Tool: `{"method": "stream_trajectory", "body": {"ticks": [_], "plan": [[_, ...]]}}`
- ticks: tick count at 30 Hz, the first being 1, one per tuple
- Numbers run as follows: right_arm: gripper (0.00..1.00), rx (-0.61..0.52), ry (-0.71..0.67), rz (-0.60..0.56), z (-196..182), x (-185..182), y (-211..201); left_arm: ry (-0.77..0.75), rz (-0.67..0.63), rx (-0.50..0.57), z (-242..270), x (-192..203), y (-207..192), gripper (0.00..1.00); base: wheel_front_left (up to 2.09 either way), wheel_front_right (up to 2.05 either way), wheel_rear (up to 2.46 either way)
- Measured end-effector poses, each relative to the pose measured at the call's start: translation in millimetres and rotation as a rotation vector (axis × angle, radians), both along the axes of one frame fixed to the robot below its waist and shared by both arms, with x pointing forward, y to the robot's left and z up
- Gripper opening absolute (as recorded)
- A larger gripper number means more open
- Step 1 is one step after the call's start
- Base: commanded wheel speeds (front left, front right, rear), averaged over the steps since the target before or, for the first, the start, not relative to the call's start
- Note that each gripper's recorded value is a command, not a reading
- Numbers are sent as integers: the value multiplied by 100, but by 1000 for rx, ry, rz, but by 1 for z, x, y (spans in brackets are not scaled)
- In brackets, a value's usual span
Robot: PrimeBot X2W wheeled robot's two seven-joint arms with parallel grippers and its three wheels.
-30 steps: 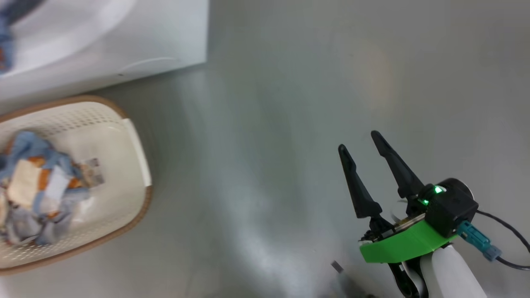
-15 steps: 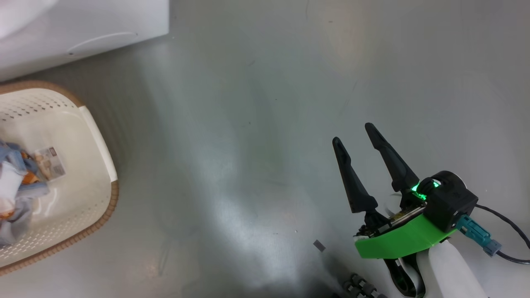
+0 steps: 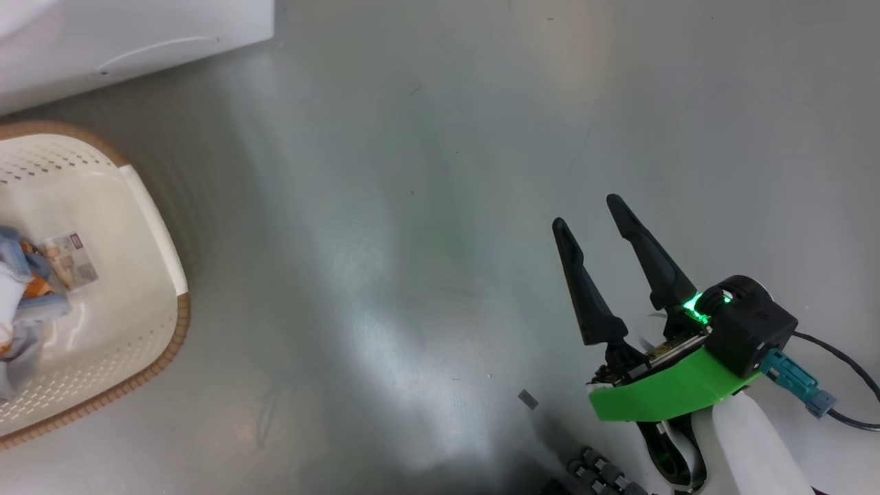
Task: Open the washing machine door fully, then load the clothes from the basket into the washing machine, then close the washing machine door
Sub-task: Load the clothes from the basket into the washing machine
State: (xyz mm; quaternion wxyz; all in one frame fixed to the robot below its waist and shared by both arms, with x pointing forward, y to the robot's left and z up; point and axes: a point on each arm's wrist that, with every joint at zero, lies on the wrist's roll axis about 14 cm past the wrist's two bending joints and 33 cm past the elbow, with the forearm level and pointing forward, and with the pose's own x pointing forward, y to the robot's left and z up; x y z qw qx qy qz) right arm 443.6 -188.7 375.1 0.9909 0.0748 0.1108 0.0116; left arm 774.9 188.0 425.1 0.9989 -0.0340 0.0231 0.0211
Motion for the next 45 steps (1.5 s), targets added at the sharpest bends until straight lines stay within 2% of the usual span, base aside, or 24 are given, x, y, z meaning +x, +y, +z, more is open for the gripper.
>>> {"method": "stream_trajectory", "body": {"ticks": [13, 21, 30, 41, 45], "plan": [[100, 8, -25, 8, 6, 7, 3, -14, -36, 15, 11, -6, -4, 100, 0, 0, 0], [100, 11, -58, 2, 17, 10, 1, 17, -55, 28, -9, -36, -3, 100, 0, 0, 0], [100, 9, -101, 12, 32, 13, 5, -48, -78, -4, 1, -88, -8, 100, 0, 0, 0], [100, -4, -129, 58, 45, 9, 21, -81, -48, -27, 15, -190, -5, 100, 0, 0, 0], [100, -7, -135, 73, 50, 2, 27, -69, -39, -5, 20, -228, -6, 100, 0, 0, 0]]}}
